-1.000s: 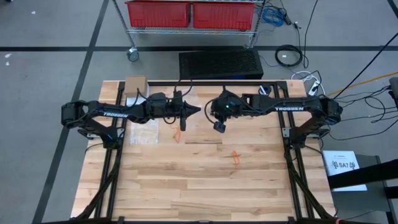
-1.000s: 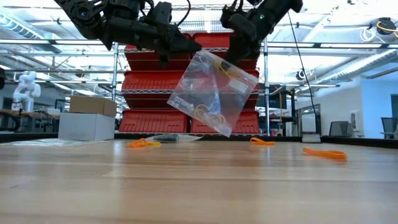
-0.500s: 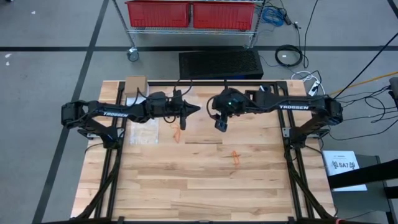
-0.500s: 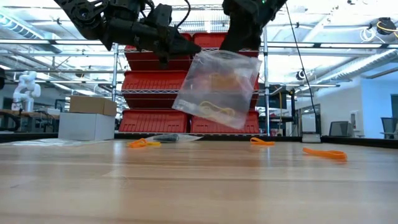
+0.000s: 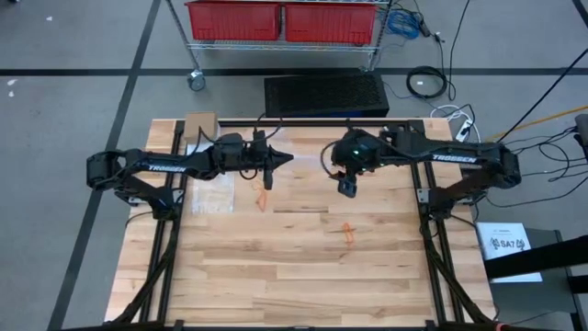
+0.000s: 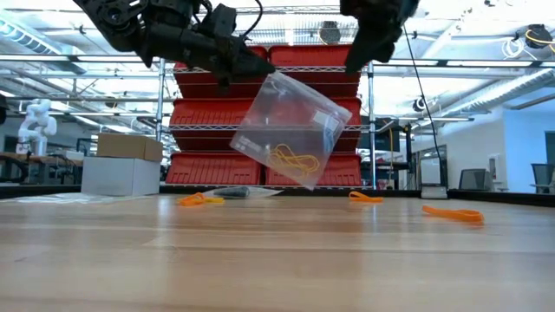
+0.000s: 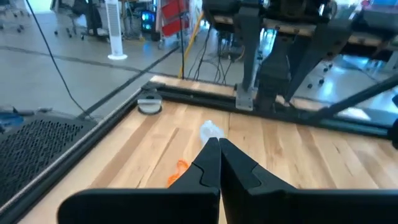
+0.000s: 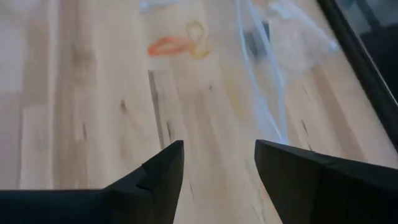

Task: Sort rubber bands
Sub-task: Put the yellow rubber band into the transparent zip bag

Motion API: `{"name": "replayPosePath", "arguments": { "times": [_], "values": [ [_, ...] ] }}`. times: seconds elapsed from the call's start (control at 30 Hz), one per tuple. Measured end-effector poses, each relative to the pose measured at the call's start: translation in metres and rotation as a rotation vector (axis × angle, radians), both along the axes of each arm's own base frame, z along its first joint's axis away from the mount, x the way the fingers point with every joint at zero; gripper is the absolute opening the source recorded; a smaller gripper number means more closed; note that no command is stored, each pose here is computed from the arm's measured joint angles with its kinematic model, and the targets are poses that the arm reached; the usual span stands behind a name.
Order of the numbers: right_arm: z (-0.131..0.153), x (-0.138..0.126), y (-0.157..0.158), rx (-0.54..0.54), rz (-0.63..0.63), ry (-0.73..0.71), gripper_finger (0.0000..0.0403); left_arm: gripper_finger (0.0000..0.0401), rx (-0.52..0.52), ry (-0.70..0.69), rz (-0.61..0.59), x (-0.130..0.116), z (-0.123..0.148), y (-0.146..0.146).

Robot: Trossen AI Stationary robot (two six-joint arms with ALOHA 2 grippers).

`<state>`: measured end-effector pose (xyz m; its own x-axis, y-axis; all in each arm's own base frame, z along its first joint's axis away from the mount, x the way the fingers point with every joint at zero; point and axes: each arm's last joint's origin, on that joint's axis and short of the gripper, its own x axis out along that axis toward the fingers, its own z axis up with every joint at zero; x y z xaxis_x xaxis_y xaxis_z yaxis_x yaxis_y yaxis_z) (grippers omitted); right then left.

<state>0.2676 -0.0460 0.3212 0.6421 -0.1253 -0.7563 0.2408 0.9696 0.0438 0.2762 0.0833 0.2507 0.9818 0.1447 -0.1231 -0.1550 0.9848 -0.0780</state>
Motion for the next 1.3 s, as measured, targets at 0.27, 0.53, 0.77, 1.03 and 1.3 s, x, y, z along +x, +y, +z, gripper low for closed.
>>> {"name": "replayPosePath", "arguments": {
  "times": [0.27, 0.53, 0.77, 1.03, 1.3],
  "values": [
    [-0.051, -0.021, 0.004, 0.07, -0.064, -0.155, 0.0189, 0.0, -0.007, 0.152, -0.002, -0.005, -0.012, -0.001],
    [-0.082, -0.008, 0.016, 0.128, -0.067, -0.167, 0.0182, 0.0, 0.042, 0.101, 0.087, -0.017, 0.004, 0.01],
    [-0.115, 0.044, 0.022, 0.142, -0.045, -0.299, 0.0159, 0.0, 0.073, 0.038, 0.194, -0.048, 0.031, 0.024],
    [-0.154, 0.109, 0.015, 0.037, -0.11, -0.277, 0.0184, 0.0, 0.101, 0.031, 0.271, -0.075, 0.046, 0.031],
    [-0.18, 0.165, 0.007, -0.013, -0.094, -0.224, 0.0228, 0.0, 0.111, 0.062, 0.279, -0.08, 0.045, 0.031]
  ]
}}
